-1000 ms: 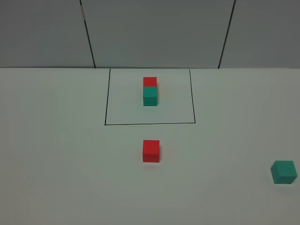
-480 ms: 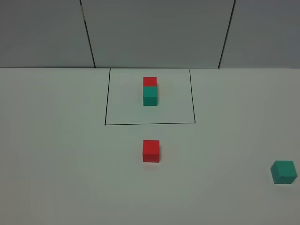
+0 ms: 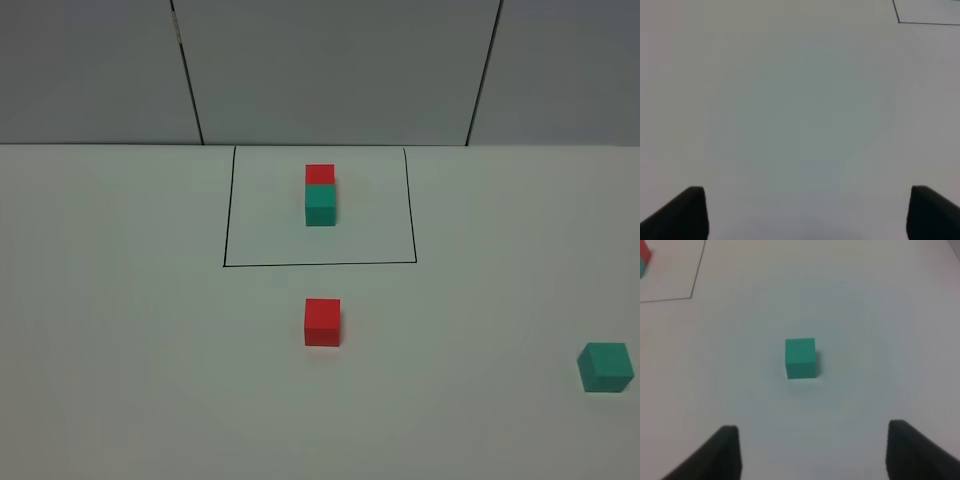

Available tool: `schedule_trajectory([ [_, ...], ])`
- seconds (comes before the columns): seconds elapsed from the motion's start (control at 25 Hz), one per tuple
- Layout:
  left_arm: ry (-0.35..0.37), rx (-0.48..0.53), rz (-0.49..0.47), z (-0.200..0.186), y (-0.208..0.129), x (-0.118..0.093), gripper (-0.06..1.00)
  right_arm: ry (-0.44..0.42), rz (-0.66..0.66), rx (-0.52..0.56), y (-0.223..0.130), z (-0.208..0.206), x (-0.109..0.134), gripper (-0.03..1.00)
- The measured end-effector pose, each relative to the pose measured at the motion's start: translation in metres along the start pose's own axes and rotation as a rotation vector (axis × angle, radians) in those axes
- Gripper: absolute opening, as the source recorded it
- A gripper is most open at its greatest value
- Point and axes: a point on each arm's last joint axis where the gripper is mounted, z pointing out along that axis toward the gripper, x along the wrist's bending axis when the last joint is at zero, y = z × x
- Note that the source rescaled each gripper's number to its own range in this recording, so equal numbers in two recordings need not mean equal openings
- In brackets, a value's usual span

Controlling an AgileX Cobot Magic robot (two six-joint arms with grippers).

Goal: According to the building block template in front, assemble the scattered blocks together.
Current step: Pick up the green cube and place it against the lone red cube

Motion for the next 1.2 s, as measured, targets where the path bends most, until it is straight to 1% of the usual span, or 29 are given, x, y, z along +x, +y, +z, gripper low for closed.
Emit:
schedule_trajectory([
  [0.6, 0.000, 0.000, 0.000, 0.000, 0.000, 0.000, 0.87, -0.001, 0.000, 0.000, 0.000, 0.000, 0.000, 0.56],
  [0.68, 0.000, 0.000, 0.000, 0.000, 0.000, 0.000, 0.87, -0.005, -0.012, 0.015, 0.002, 0.001, 0.000, 0.56],
  [0.8, 0.000, 0.000, 0.000, 0.000, 0.000, 0.000, 0.87, -0.008, -0.059, 0.081, 0.011, 0.007, 0.000, 0.56],
  [1.0, 0.000, 0.001, 0.000, 0.000, 0.000, 0.000, 0.87, -0.021, -0.223, 0.238, 0.039, 0.028, 0.000, 0.64],
  [1.2, 0.000, 0.001, 0.000, 0.000, 0.000, 0.000, 0.87, -0.086, -0.395, 0.415, 0.069, 0.063, -0.006, 0.66],
])
